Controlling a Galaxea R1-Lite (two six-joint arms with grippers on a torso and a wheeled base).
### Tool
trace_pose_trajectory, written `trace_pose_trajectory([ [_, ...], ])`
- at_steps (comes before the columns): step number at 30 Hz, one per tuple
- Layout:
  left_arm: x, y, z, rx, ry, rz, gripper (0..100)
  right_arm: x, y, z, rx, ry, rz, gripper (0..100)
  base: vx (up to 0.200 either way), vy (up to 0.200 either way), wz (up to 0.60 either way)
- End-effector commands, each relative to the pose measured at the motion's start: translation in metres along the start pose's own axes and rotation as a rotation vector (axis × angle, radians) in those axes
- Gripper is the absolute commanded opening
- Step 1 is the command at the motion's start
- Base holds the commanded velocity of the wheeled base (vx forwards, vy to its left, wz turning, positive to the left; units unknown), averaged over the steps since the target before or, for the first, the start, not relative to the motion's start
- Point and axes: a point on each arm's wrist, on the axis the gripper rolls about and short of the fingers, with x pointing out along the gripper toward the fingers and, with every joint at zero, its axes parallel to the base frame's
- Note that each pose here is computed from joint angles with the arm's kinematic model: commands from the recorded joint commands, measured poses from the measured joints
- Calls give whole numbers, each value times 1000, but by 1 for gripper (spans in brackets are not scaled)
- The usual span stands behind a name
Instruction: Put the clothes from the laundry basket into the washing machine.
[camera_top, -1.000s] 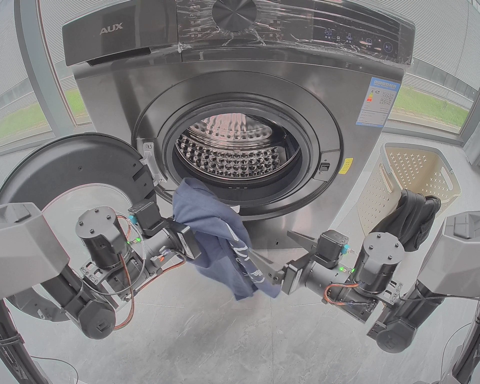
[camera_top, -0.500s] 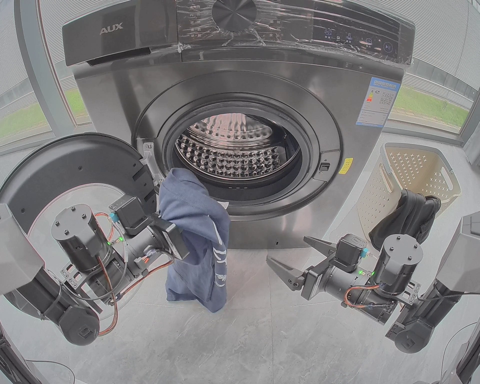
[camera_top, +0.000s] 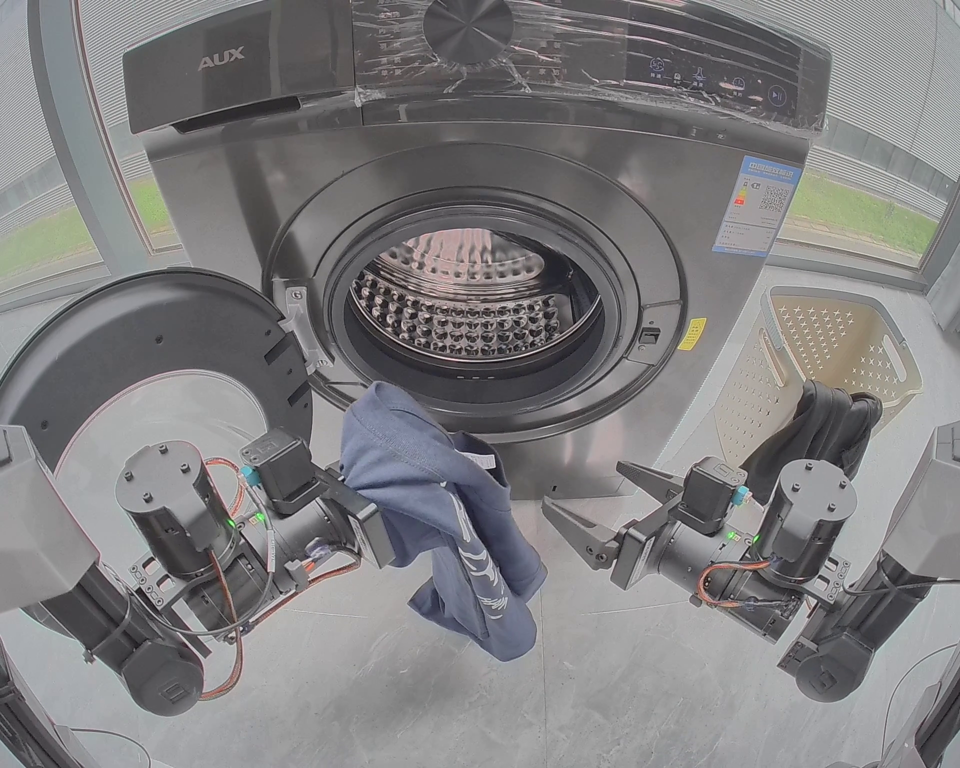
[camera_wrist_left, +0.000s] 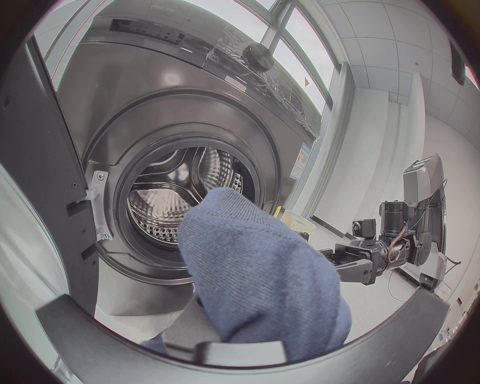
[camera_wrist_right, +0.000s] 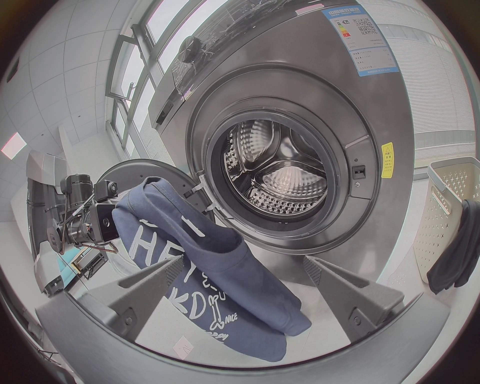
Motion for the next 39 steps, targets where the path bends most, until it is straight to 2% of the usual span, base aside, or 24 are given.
trace_pose_trajectory([
  [1,1,0,-5,-2,12,-1,0,-1,1,-1,0,3,4,100,200,0,0],
  [6,3,-2,-11,-4,35,-7,0,0,2,0,2,1,7,100,200,0,0],
  [18,3,-6,-12,-6,38,-22,0,-2,3,-2,3,10,9,100,200,0,0],
  [25,1,-15,-12,-13,40,-52,0,-3,4,-3,3,15,11,100,0,0,0],
  [30,7,-27,-18,-34,59,-86,0,-4,9,-2,5,12,27,100,0,0,0],
  [35,51,-21,-41,-33,53,-82,0,-7,12,-5,5,30,35,100,0,0,0],
  [37,55,-18,-45,-36,57,-78,0,-7,12,-4,5,27,35,100,0,0,0],
  [39,67,-11,-54,-56,57,-64,0,-9,12,-6,6,35,37,100,0,0,0],
])
